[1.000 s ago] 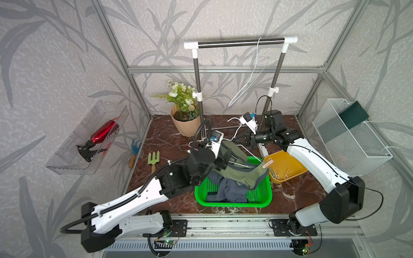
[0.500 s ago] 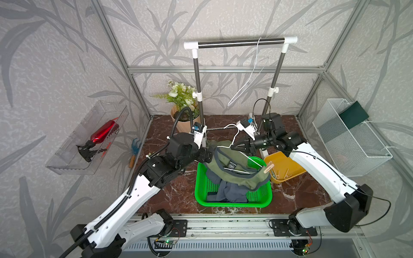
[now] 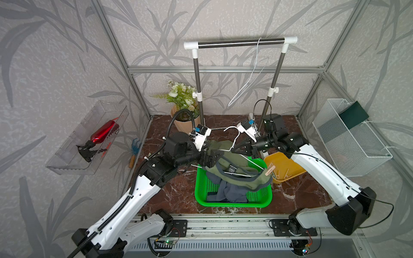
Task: Remove the clothespins securing tank tops to the hanger
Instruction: Adjust the hanger, then remove the clothespin from the hanger, then place the clothespin in the storage box.
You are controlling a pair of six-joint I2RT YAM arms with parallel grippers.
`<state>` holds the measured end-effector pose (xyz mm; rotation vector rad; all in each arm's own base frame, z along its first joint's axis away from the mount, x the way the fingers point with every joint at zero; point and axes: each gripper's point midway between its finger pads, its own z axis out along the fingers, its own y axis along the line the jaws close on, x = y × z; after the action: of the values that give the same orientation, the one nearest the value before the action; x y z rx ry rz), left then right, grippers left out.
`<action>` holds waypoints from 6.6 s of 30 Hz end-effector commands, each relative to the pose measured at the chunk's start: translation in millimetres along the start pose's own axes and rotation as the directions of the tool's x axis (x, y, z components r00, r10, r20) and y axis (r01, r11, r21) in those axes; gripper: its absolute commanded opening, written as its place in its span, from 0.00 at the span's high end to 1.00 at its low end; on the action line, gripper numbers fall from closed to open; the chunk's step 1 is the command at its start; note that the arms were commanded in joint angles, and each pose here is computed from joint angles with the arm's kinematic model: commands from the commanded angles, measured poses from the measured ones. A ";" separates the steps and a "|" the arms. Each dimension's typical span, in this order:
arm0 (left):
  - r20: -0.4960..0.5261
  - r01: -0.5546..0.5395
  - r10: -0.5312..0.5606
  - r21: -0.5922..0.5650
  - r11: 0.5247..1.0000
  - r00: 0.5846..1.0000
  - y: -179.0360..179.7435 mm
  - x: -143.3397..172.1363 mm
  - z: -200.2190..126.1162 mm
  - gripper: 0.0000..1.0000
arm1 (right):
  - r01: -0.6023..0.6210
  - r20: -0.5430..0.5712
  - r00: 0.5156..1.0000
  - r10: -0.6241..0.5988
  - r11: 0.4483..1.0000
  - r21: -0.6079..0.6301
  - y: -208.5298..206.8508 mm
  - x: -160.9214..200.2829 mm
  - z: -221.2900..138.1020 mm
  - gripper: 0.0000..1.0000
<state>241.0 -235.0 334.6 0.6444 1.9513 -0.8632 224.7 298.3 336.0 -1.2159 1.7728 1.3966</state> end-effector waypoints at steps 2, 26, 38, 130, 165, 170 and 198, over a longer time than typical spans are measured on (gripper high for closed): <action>0.004 -0.014 0.013 0.112 0.994 1.000 -16.4 -9.3 2.2 0.10 | 0.023 0.012 1.000 -0.022 0.997 -0.078 23.9 -7.2 -4.3 1.00; 0.010 0.095 -0.106 0.374 0.923 0.994 -40.3 -17.7 2.0 0.94 | 0.036 0.048 0.998 -0.030 0.991 -0.130 34.5 -16.7 -6.4 1.00; 0.027 0.101 -0.120 0.375 0.922 0.992 -38.2 -19.4 0.1 1.00 | 0.034 0.063 0.998 -0.025 0.990 -0.136 34.9 -18.2 -6.2 0.76; 0.070 0.128 -0.149 0.236 0.963 0.986 -2.3 -25.6 -10.9 1.00 | -0.599 0.611 0.662 0.434 0.797 0.082 5.9 99.6 -128.5 0.46; 0.034 0.169 -0.183 0.244 0.955 0.983 4.1 -8.6 0.3 1.00 | -0.593 0.640 0.671 0.375 0.789 0.159 5.6 80.8 -141.1 0.78; 0.020 0.180 -0.190 0.235 0.955 0.982 5.9 -3.7 1.3 1.00 | -0.585 0.637 0.685 0.355 0.789 0.190 3.1 74.6 -144.5 0.80; -0.029 0.210 -0.208 0.128 0.969 0.978 23.4 22.6 3.9 1.00 | -0.592 0.438 0.748 0.498 0.203 0.780 -134.6 187.2 -202.0 0.83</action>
<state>249.8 -224.1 302.3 0.5203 2.0359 -1.1443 284.8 75.7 201.1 0.1101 2.3634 0.7390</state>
